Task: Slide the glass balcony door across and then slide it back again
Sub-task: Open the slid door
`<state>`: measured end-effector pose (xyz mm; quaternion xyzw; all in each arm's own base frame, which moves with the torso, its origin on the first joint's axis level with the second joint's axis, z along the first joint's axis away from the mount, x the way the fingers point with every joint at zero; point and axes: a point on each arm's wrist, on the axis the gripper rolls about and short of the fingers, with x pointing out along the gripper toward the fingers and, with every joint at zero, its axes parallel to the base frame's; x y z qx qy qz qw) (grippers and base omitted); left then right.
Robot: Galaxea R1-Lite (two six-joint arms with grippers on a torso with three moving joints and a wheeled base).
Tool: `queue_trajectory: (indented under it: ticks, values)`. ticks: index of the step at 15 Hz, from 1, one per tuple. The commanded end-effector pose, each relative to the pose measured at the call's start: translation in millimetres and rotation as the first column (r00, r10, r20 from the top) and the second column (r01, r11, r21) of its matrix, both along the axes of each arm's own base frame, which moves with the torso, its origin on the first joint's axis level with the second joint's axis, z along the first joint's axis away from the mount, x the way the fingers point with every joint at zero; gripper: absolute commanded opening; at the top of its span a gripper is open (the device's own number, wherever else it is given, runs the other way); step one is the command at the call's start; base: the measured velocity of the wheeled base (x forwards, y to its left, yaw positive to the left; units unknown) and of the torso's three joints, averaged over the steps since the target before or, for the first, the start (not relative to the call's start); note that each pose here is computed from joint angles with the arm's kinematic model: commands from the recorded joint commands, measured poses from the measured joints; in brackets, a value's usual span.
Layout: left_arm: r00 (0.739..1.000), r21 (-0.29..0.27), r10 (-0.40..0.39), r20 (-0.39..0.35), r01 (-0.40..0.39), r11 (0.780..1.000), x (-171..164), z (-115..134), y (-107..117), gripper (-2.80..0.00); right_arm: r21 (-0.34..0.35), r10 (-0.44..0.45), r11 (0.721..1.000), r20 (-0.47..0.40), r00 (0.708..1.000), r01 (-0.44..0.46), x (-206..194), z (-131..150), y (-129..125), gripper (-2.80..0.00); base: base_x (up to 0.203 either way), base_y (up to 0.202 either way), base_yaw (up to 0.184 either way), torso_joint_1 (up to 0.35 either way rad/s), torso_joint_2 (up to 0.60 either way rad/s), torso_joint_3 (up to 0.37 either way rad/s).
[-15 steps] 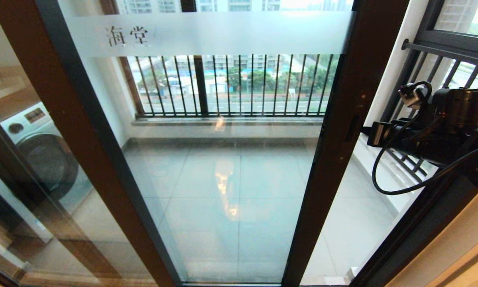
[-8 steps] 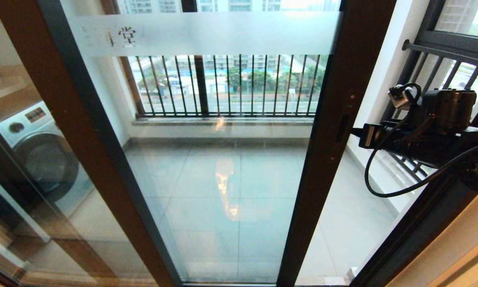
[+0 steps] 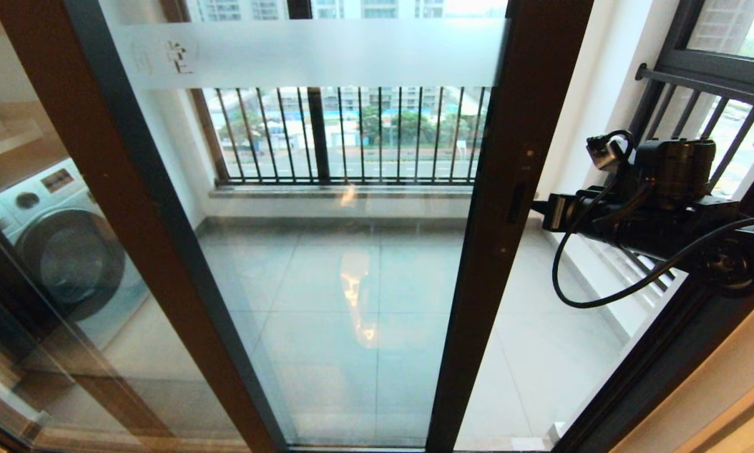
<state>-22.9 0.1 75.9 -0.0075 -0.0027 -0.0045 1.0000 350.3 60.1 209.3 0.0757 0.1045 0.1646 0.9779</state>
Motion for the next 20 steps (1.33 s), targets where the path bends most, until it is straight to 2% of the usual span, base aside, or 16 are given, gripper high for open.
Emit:
queue_trajectory:
  ticks: [1, 9, 20]
  values:
    - [1.000, 0.000, 0.000, -0.001, 0.000, 1.000, 0.1, 0.1, 0.0, -2.80, 0.000, 0.005, 1.000, -0.007, 1.000, -0.005, 5.2, -4.6, 4.6, -2.80, 0.000, 0.000, 0.000, 0.000, 0.00, 0.000]
    - [1.000, 0.000, 0.000, -0.001, 0.000, 1.000, 0.1, 0.1, 0.0, -2.80, 0.003, 0.049, 0.999, 0.003, 0.999, -0.049, 1.4, -1.1, 22.4, -2.80, 0.000, 0.000, 0.000, 0.000, 0.00, 0.000]
    - [1.000, 0.000, 0.000, -0.001, 0.000, 1.000, 0.1, 0.1, 0.0, -2.80, 0.011, 0.057, 0.998, 0.018, 0.998, -0.057, -1.2, 3.8, 40.2, -2.80, 0.000, 0.000, 0.000, 0.000, 0.00, 0.000]
